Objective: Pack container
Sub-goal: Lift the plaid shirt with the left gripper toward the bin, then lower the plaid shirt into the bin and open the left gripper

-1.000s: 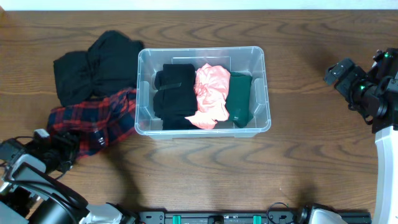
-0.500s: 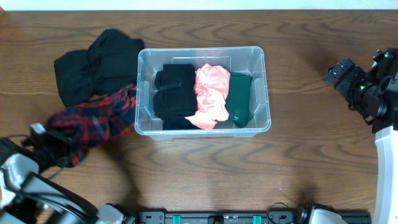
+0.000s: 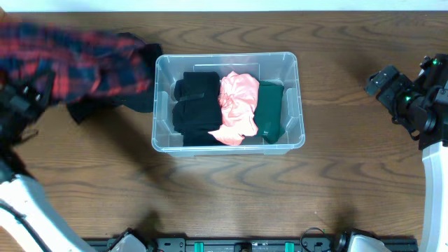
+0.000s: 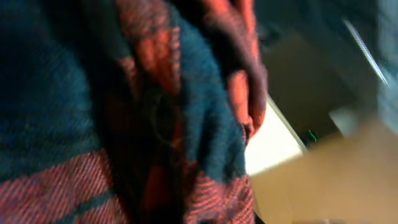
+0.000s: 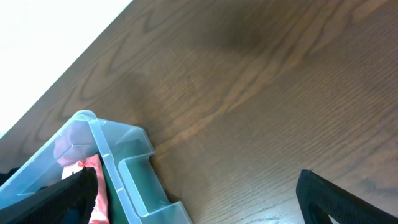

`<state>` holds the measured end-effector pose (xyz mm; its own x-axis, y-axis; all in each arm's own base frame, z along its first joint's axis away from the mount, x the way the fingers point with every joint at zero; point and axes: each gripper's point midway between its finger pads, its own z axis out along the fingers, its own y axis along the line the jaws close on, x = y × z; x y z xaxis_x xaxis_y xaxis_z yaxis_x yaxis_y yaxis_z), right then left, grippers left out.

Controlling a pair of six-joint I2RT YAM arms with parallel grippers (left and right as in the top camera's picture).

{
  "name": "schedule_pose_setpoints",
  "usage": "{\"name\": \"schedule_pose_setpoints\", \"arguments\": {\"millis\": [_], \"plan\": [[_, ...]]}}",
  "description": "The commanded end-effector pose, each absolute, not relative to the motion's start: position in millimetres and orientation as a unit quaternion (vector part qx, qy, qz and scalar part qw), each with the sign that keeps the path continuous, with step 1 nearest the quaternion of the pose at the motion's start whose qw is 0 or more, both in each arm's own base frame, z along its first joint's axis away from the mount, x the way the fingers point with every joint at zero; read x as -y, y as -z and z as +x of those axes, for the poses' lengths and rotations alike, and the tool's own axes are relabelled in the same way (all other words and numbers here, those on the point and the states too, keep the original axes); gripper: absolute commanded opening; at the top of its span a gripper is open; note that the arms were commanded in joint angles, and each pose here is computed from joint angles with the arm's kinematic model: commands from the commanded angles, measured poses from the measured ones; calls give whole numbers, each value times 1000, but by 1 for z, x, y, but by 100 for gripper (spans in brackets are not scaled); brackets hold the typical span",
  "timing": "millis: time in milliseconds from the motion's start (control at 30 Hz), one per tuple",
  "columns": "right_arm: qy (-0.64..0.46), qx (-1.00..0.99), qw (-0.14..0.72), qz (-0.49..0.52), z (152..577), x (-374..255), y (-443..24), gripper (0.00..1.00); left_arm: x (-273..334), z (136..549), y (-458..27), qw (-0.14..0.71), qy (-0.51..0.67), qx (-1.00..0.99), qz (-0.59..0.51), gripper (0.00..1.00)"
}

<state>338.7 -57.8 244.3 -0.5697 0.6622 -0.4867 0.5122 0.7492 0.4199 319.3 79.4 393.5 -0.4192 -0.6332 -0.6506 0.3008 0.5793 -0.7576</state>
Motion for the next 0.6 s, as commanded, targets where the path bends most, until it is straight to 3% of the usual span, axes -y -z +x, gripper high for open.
{"name": "schedule_pose_setpoints", "arguments": {"millis": [0, 267, 567], "plan": [[-113, -876, 320, 342, 338, 62, -243, 99, -11, 309, -435, 473, 529, -703, -47, 6], [-113, -876, 320, 343, 338, 62, -243, 99, 98, 325, -432, 410, 588, -696, 30, 6], [-113, -876, 320, 343, 338, 62, -243, 99, 172, 359, -317, 323, 503, -802, 5, 6]]}}
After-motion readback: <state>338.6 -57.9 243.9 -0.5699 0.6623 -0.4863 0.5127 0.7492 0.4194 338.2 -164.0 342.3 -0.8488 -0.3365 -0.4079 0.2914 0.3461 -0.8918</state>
